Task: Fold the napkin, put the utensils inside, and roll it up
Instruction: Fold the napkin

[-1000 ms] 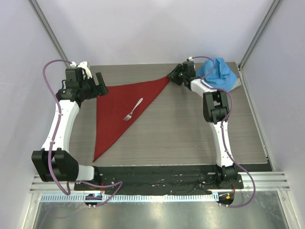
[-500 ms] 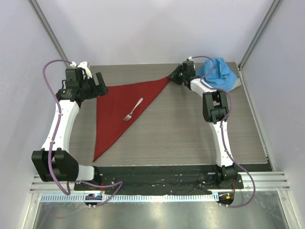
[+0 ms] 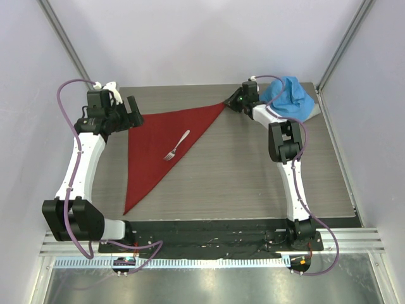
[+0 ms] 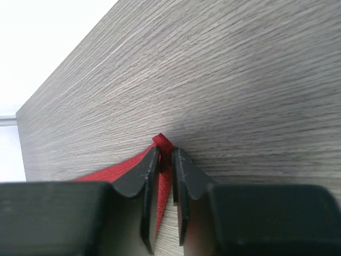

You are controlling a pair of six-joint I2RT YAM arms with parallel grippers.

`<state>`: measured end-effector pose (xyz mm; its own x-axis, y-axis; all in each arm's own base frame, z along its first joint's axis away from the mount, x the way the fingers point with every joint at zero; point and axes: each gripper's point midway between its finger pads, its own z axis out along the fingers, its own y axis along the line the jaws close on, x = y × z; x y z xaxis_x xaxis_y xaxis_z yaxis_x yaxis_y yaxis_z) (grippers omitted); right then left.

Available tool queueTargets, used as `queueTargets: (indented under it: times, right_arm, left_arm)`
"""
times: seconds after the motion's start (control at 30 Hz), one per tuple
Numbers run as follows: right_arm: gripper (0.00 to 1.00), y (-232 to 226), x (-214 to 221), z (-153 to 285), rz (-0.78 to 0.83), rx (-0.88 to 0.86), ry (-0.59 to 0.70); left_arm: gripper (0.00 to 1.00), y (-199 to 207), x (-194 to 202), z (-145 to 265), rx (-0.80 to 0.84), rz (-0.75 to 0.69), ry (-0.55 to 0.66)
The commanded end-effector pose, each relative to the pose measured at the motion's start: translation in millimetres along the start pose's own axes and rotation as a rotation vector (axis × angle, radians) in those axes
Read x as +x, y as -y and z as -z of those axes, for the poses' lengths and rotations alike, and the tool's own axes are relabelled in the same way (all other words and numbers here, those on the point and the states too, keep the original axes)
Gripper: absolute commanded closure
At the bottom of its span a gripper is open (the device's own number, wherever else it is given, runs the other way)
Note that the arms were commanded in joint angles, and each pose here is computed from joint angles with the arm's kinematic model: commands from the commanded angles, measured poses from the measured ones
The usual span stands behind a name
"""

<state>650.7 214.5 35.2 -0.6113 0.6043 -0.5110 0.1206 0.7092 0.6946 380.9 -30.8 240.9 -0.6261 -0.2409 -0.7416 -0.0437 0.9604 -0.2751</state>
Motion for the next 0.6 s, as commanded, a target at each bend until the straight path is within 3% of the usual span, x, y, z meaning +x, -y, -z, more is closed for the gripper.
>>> queueTargets:
  times: [0.0, 0.13, 0.57]
  right_arm:
    - [0.85, 18, 12, -9, -0.045, 0.028, -0.011]
    - [0.99, 16, 1, -7, -0.062, 0.011, 0.033]
    - [0.99, 27, -61, 16, -0.106, -0.008, 0.194]
  left_arm:
    - [0.11, 7, -10, 2, 0.030, -0.015, 0.041]
    - [0.11, 6, -8, 0, 0.028, -0.014, 0.032]
    - [0.11, 7, -7, -3, 0.036, -0.013, 0.024]
